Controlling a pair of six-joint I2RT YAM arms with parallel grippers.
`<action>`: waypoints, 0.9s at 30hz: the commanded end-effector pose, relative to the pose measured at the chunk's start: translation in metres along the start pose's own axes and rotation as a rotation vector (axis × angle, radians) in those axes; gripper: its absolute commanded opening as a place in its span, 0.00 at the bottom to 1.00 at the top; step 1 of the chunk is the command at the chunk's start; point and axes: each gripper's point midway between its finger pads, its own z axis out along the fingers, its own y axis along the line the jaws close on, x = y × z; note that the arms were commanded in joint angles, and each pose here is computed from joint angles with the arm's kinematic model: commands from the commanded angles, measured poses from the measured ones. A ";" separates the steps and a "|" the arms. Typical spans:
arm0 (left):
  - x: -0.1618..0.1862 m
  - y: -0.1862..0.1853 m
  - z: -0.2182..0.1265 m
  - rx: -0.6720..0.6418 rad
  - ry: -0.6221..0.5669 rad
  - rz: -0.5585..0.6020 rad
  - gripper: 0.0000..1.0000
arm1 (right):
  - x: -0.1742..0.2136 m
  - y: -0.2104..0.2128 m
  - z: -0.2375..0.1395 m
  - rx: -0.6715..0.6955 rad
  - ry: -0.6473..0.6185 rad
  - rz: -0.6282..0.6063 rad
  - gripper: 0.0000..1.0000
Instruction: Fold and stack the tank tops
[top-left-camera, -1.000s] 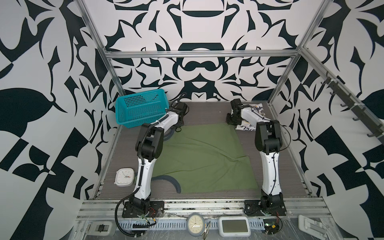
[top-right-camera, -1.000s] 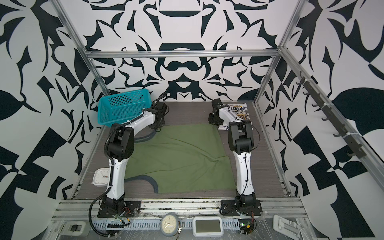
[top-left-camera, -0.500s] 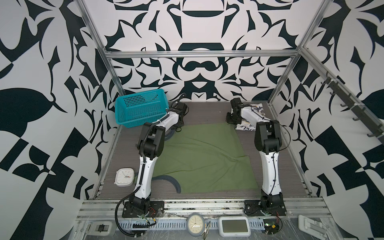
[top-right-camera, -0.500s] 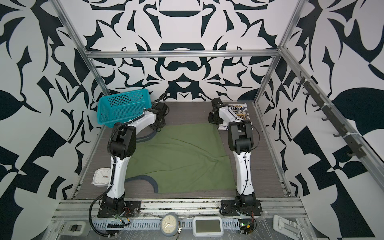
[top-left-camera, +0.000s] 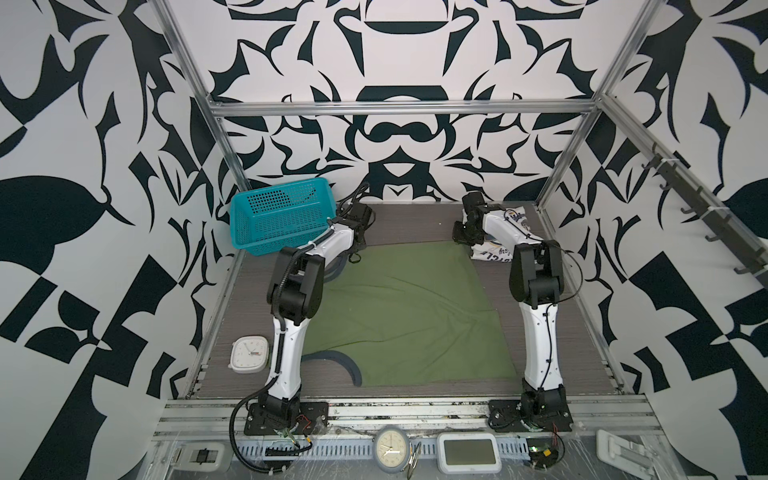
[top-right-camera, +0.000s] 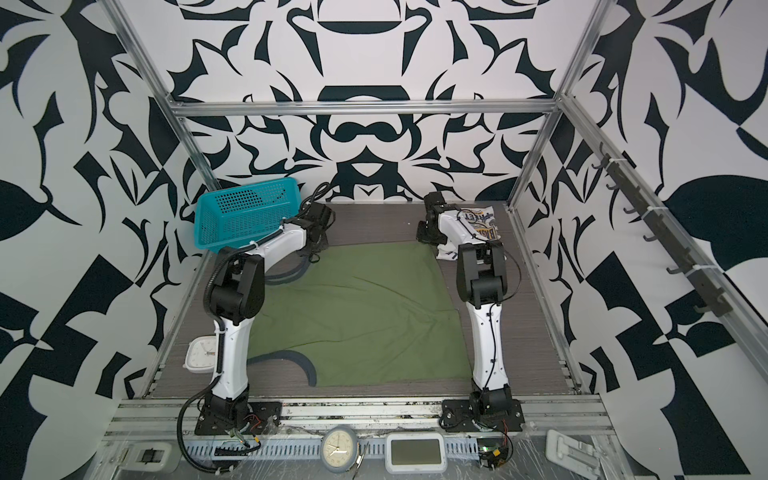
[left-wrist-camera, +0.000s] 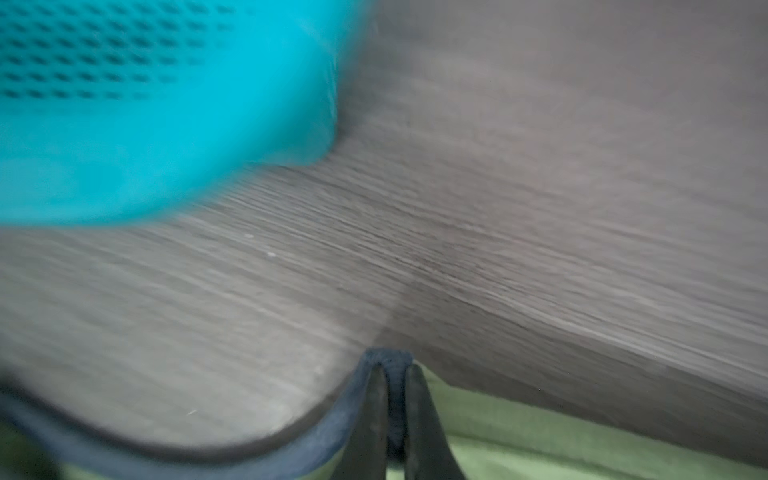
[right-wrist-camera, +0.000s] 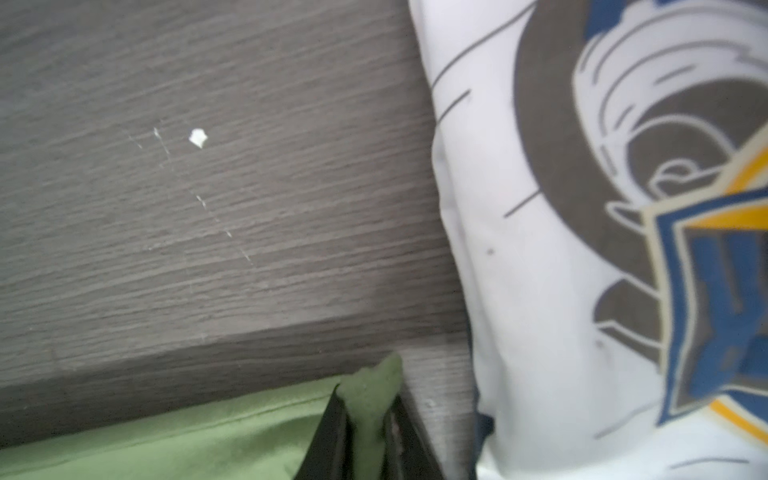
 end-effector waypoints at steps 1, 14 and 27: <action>-0.036 0.003 -0.024 0.054 -0.116 -0.069 0.00 | -0.032 0.001 -0.034 -0.016 -0.097 -0.005 0.18; -0.007 0.001 -0.028 0.111 -0.056 -0.072 0.00 | -0.040 0.014 -0.064 -0.091 -0.164 -0.032 0.17; 0.051 0.018 -0.069 0.168 -0.024 -0.081 0.00 | 0.023 -0.006 -0.094 -0.115 -0.179 0.021 0.17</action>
